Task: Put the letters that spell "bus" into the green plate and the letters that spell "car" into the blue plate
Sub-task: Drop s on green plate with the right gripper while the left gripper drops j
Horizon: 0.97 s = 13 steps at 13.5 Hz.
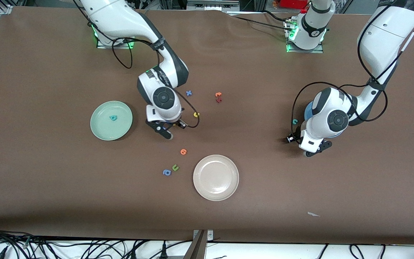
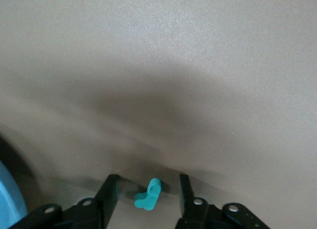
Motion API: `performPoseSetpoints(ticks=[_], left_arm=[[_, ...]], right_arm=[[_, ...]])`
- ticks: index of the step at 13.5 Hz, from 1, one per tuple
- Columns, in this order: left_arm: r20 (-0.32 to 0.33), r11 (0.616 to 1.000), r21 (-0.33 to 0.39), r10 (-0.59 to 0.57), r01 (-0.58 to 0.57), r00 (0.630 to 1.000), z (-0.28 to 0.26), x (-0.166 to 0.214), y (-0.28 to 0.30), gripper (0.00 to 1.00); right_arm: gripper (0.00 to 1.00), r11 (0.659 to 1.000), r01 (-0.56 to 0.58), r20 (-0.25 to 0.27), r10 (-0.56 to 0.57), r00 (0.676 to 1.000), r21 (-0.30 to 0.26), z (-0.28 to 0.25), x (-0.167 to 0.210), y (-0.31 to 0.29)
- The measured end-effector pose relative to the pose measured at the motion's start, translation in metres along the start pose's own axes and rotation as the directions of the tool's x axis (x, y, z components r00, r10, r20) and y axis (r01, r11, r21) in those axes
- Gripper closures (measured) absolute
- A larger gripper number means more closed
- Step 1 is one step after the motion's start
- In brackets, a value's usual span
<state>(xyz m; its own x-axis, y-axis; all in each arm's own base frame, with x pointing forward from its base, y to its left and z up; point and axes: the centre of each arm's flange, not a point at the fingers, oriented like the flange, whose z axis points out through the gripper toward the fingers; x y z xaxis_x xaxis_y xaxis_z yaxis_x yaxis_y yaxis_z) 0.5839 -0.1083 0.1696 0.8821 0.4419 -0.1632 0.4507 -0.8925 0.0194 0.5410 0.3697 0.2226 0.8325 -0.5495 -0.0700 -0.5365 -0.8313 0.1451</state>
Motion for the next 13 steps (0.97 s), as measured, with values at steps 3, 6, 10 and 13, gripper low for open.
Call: performPoseSetpoints(ticks=[3,6,10,13], left_arm=[[0.002,1.000,0.004,-0.003,0.003,1.000,-0.002,0.001,0.000,0.61],[0.001,1.000,0.005,-0.006,0.006,1.000,-0.003,0.001,0.000,0.75],[0.000,1.000,0.004,-0.017,0.017,1.000,-0.003,0.002,0.000,0.89],[-0.005,1.000,0.003,-0.026,0.026,1.000,-0.010,0.008,0.001,0.89]], right_arm=[[0.79,0.993,0.101,0.013,-0.100,0.995,-0.067,-0.034,0.039,0.036],[0.79,0.966,0.240,0.032,-0.238,0.971,-0.097,-0.043,0.090,0.096],[0.79,0.922,0.380,0.096,-0.372,0.923,-0.074,-0.024,0.154,0.186],[0.79,0.903,0.427,0.073,-0.423,0.903,-0.050,0.028,0.159,0.226]])
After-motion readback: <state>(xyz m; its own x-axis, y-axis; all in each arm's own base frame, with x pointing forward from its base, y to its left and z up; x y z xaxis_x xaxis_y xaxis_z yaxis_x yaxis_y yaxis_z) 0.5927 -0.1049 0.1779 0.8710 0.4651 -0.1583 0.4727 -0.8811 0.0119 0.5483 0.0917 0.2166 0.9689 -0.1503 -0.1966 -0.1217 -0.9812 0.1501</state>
